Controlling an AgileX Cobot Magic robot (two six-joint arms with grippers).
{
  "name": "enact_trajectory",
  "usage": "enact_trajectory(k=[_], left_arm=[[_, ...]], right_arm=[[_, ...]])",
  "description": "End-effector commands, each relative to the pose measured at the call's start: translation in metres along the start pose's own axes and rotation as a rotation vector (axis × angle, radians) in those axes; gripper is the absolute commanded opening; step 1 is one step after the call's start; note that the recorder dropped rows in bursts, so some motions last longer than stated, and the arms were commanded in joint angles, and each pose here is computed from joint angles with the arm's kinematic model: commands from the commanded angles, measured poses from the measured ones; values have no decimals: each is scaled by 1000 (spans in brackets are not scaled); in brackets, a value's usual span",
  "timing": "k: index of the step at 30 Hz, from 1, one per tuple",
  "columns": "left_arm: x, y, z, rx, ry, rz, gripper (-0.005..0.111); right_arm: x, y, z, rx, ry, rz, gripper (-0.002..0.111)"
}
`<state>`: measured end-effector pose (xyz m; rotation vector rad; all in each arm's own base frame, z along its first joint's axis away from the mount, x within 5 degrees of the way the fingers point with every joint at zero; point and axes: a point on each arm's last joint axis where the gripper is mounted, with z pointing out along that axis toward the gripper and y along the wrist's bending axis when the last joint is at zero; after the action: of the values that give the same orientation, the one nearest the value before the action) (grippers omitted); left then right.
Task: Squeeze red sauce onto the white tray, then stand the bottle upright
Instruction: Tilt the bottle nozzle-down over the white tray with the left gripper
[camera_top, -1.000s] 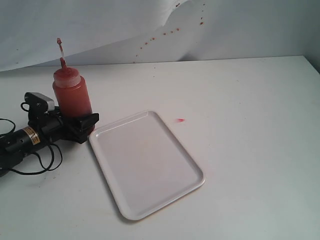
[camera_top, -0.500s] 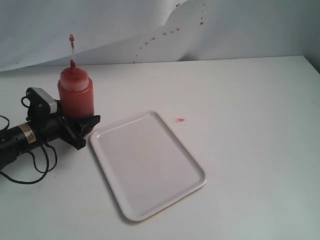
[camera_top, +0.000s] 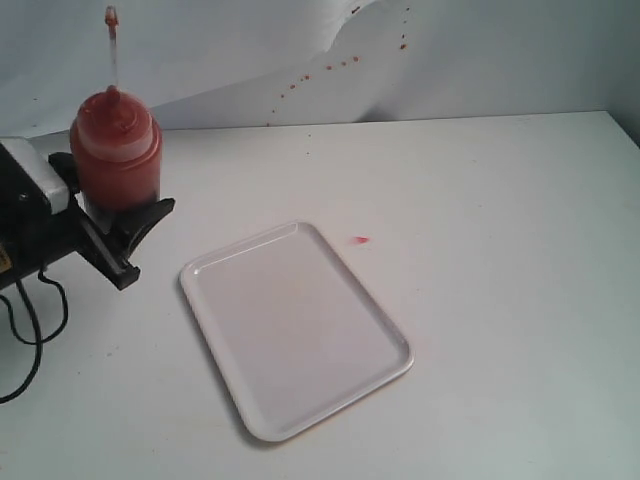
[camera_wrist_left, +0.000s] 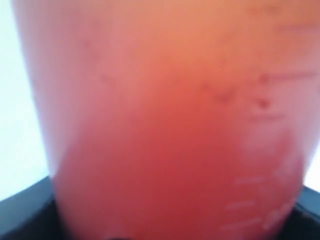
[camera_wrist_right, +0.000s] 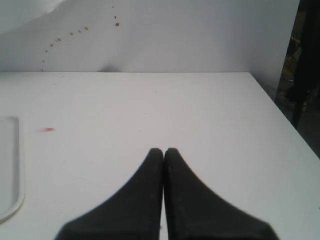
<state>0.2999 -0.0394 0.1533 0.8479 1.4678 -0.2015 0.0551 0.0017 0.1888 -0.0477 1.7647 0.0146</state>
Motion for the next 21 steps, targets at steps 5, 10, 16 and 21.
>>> enact_trajectory(k=[5, 10, 16, 21], left_arm=[[-52, -16, -33, 57, -155, 148, 0], [-55, -32, -44, 125, -155, 166, 0], [-54, -48, -59, 149, -138, 155, 0], [-62, -55, -68, 165, -157, 191, 0]], right_arm=[[0, 0, 0, -5, -13, 0, 0], [0, 0, 0, -5, -13, 0, 0], [0, 0, 0, -5, -13, 0, 0], [-8, 2, -1, -30, -98, 119, 0]])
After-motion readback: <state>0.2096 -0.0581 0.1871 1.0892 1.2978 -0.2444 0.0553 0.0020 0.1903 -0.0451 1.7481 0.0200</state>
